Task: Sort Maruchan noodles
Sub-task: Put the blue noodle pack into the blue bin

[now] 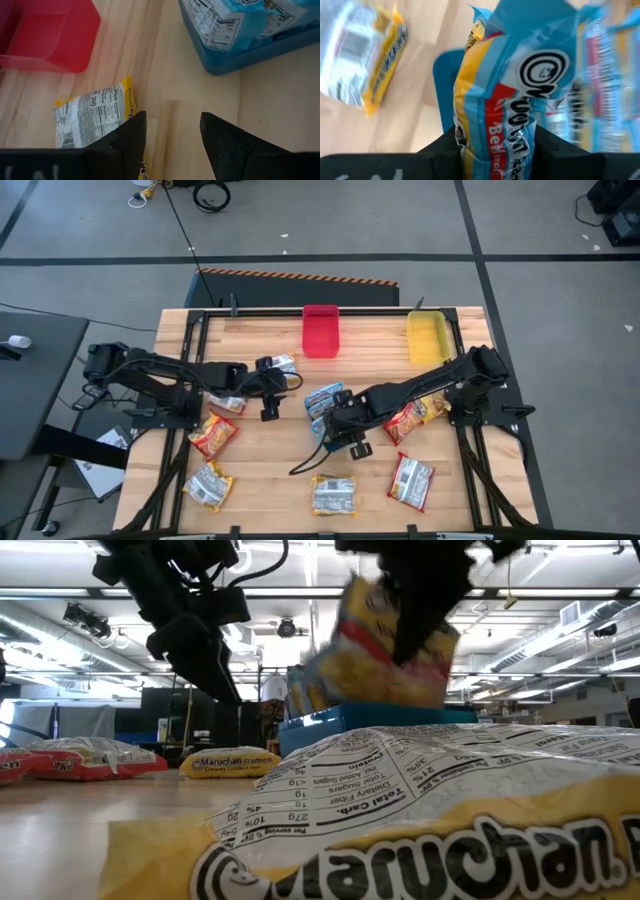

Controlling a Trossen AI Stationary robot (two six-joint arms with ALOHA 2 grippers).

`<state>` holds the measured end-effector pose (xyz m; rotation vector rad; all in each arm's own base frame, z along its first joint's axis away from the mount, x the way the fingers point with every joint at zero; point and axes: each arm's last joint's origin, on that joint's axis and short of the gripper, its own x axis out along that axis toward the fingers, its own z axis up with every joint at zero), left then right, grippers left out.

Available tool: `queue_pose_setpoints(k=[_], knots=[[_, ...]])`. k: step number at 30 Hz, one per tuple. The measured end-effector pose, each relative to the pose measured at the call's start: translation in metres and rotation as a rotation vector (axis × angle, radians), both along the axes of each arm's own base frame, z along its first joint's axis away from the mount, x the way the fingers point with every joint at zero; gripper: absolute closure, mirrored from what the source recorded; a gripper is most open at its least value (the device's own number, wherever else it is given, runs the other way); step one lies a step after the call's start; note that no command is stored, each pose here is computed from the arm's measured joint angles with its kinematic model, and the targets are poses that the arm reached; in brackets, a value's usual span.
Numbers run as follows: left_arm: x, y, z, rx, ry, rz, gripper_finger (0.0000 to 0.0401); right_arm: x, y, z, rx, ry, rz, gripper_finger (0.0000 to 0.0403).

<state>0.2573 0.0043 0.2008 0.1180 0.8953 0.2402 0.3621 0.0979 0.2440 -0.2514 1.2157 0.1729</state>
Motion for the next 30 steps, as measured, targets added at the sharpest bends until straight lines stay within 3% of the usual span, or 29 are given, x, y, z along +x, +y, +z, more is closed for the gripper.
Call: queue_pose_setpoints(k=[7, 11, 19, 30], knots=[[0.000, 0.001, 0.000, -0.002, -0.003, 0.009, 0.0211, -0.010, -0.002, 0.006, -0.047, 0.110, 0.081, 0.0274], [0.001, 0.001, 0.001, -0.010, -0.013, 0.011, 0.0211, -0.009, -0.002, 0.006, -0.054, 0.103, 0.112, 0.0274], [0.005, -0.010, 0.003, -0.200, -0.062, -0.108, 0.0211, -0.010, -0.001, 0.006, -0.066, 0.111, 0.153, 0.0274], [0.017, -0.045, -0.015, -0.318, -0.047, -0.175, 0.0211, -0.020, -0.001, -0.019, -0.104, 0.182, 0.161, 0.0274]])
